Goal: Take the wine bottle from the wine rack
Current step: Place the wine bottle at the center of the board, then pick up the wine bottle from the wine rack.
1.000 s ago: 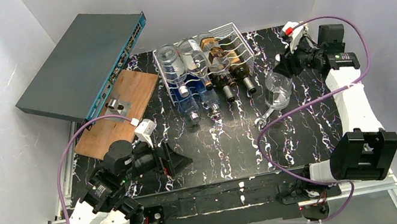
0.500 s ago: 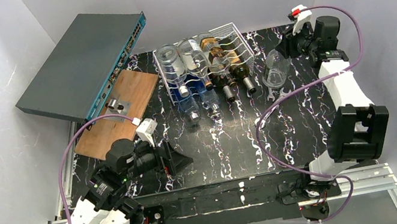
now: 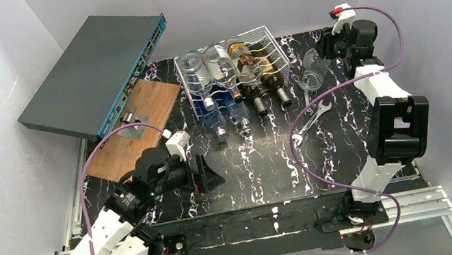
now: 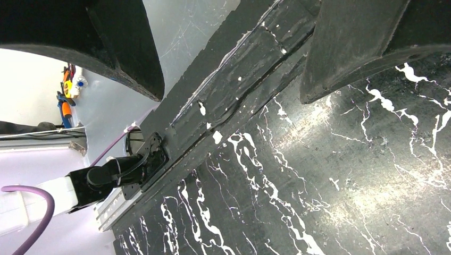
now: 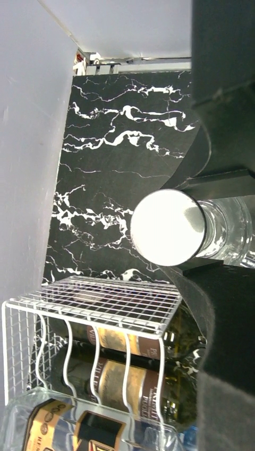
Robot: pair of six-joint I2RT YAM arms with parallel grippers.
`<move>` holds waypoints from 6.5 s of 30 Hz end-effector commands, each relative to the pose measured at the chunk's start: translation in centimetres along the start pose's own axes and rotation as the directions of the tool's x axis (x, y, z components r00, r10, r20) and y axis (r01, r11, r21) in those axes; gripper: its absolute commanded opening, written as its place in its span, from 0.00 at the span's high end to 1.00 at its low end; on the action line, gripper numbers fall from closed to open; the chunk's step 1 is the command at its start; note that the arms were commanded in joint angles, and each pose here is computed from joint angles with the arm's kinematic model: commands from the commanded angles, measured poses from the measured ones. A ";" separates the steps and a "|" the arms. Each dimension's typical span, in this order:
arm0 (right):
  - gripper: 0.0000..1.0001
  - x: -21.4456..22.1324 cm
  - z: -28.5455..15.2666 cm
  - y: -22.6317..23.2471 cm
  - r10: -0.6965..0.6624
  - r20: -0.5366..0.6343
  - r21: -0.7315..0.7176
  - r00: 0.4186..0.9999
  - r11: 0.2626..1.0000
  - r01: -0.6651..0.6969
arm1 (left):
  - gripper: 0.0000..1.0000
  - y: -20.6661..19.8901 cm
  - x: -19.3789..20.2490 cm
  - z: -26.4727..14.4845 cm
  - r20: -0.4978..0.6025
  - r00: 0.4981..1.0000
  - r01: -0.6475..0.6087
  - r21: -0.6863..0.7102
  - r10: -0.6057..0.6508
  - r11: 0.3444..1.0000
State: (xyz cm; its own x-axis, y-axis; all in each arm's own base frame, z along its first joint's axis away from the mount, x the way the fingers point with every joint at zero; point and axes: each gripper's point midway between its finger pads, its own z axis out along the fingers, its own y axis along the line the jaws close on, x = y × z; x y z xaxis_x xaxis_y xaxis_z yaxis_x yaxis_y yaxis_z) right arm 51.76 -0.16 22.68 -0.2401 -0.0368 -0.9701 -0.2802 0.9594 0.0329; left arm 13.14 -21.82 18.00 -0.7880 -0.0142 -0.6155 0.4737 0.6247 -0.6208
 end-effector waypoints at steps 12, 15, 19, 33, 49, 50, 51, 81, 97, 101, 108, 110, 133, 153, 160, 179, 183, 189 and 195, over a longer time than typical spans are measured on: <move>0.99 -13.7 1.4 1.4 -0.255 0.418 0.113 0.872 0.967 0.228 | 0.02 -1.2 -1.5 0.2 0.017 0.999 -0.028 0.030 0.027 0.999; 0.99 -13.9 2.1 1.6 -0.245 0.428 0.114 0.870 0.969 0.217 | 0.02 -1.1 -1.4 0.5 0.007 1.000 -0.024 0.026 0.024 0.999; 0.99 -14.1 3.2 1.7 -0.246 0.440 0.128 0.863 0.969 0.211 | 0.02 -1.1 -1.6 0.8 0.001 1.000 -0.023 0.024 0.023 0.999; 0.96 -15.1 6.2 3.9 -0.329 0.476 0.209 0.816 0.943 0.258 | 0.02 -0.9 -1.9 2.2 -0.041 0.999 -0.016 0.011 0.017 1.000; 0.83 -14.5 8.7 3.2 -0.338 0.453 0.311 0.825 0.927 0.210 | 0.02 -1.0 -2.3 2.7 -0.054 0.998 -0.013 0.008 0.014 1.000; 0.80 -14.3 8.6 3.1 -0.332 0.451 0.317 0.828 0.927 0.199 | 0.02 -1.1 -2.3 2.7 -0.054 0.998 -0.013 0.009 0.014 1.000; 0.78 -14.1 8.6 2.8 -0.328 0.447 0.328 0.832 0.926 0.189 | 0.02 -1.1 -2.4 2.7 -0.054 0.998 -0.014 0.009 0.014 1.000; 0.02 -11.9 6.8 3.0 -0.436 0.356 0.350 0.827 0.882 0.315 | 0.01 -1.5 -2.2 1.6 -0.023 1.000 -0.011 0.028 0.011 1.000; 0.02 -10.8 3.6 8.5 -0.717 0.193 0.187 0.670 0.697 0.693 | 0.01 -2.0 -1.9 0.8 -0.001 1.000 -0.005 0.052 0.006 0.999; 0.02 -11.6 2.3 8.9 -0.784 0.137 0.147 0.606 0.621 0.770 | 0.01 -2.1 -1.9 0.6 0.003 1.000 -0.008 0.059 0.008 0.998; 0.02 -12.7 0.4 8.4 -0.924 0.046 0.093 0.380 0.382 0.919 | 0.01 -2.3 -1.6 0.2 0.012 1.000 0.002 0.067 -0.002 0.998; 0.02 -12.0 -0.3 8.5 -0.972 0.021 0.062 0.235 0.236 0.970 | 0.01 -2.2 -1.5 0.1 0.011 1.000 0.003 0.062 -0.004 0.998; 0.14 -15.6 -1.0 8.7 -0.881 0.133 -0.150 0.454 0.435 0.888 | 0.01 -2.4 -1.6 -0.4 0.003 1.000 -0.007 0.047 0.007 0.999; 0.02 -18.1 -1.4 8.0 -0.838 0.201 -0.044 0.508 0.510 0.859 | 0.01 -2.5 -1.6 -0.4 0.003 1.000 -0.005 0.051 0.005 0.999; 0.01 -19.7 -0.8 7.2 -0.847 0.185 -0.022 0.499 0.504 0.863 | 0.01 -2.6 -1.7 -1.3 0.002 0.999 -0.035 0.039 0.035 0.999; 0.02 -20.7 0.7 6.8 -0.801 0.214 -0.053 0.559 0.562 0.826 | 0.01 -2.4 -1.4 -0.9 -0.003 0.999 -0.039 0.045 0.039 0.998; 0.02 -20.3 -0.6 10.0 -0.776 0.271 -0.105 0.570 0.565 0.818 | 0.01 -2.8 -2.0 -0.5 0.004 0.999 -0.042 0.057 0.041 0.998; 0.02 -19.7 -3.4 15.8 -0.611 0.336 -0.244 0.717 0.679 0.693 | 0.01 -3.3 -2.9 -0.9 0.017 0.999 -0.045 0.052 0.044 0.998; 0.02 -17.8 -6.4 18.5 -0.399 0.270 -0.362 0.876 0.801 0.476 | 0.00 -3.7 -4.0 -1.6 0.015 0.999 -0.042 0.012 0.042 0.999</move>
State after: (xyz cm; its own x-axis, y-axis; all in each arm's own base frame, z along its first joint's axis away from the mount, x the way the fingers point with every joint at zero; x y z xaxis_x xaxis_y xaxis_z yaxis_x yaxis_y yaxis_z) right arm 47.96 16.00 39.68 0.2204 -0.5058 -0.8340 -0.6525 0.5591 -0.5115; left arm 13.69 -23.04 21.84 -0.7799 -0.0003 -0.6259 0.4978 0.6060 -0.6205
